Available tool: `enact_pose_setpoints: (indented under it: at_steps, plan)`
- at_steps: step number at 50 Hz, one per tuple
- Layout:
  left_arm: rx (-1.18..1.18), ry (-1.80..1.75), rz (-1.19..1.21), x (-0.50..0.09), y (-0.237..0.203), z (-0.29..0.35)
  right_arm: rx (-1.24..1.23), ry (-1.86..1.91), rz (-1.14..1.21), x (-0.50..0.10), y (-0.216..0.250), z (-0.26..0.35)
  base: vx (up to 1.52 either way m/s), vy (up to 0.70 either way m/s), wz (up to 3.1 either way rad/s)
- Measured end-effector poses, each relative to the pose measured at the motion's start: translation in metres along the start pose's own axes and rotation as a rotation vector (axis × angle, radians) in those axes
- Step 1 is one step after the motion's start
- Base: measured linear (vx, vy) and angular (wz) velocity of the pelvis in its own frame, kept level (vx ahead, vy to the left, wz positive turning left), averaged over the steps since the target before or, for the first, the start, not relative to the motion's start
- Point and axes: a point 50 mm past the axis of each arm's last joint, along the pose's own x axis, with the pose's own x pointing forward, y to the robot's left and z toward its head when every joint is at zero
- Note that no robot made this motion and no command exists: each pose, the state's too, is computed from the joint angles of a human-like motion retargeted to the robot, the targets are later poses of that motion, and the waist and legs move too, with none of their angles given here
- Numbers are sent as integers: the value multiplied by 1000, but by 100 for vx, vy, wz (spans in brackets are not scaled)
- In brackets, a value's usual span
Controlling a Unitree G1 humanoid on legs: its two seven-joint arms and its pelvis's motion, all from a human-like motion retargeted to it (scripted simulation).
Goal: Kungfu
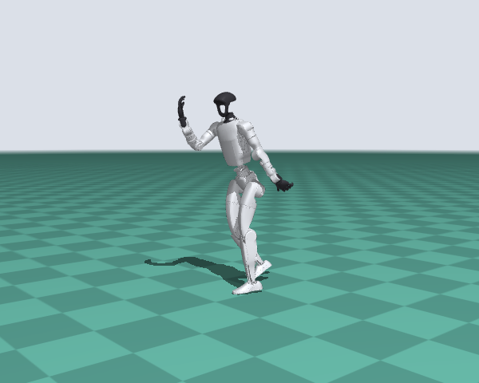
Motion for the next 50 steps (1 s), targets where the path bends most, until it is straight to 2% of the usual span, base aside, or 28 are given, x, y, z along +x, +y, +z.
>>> enact_pose_setpoints:
  at_steps: [8,12,16,19,22,32,40,44,47,50]
  plan:
    - [-31,-37,107,-15,23,0,-57,57,-50,-14,-10,-3,31,-13,144]
    - [-20,-33,143,-10,19,3,-113,67,-101,-24,-26,9,25,-16,10]
    - [-60,-43,-5,15,-19,4,-47,90,-176,-32,-29,-2,27,-8,24]
    - [-7,5,-138,32,-51,-2,-24,128,-178,-30,-25,-13,36,-11,53]
    - [53,56,-185,45,-75,-10,-50,128,-159,-27,-27,-9,42,-17,47]
    - [27,137,-452,66,-149,-38,-163,73,-100,-8,-28,15,46,-21,7]
    - [-114,207,-558,73,-199,-68,-207,146,-114,-17,-39,11,78,-12,28]
    - [-199,254,-440,71,-183,-78,-320,283,-192,-48,-64,5,88,-17,10]
    - [-283,252,-228,65,-140,-76,-371,454,-335,-100,-92,-2,93,-52,-28]
    - [-312,213,32,48,-79,-55,-375,738,-517,-184,-112,-12,87,-17,-44]
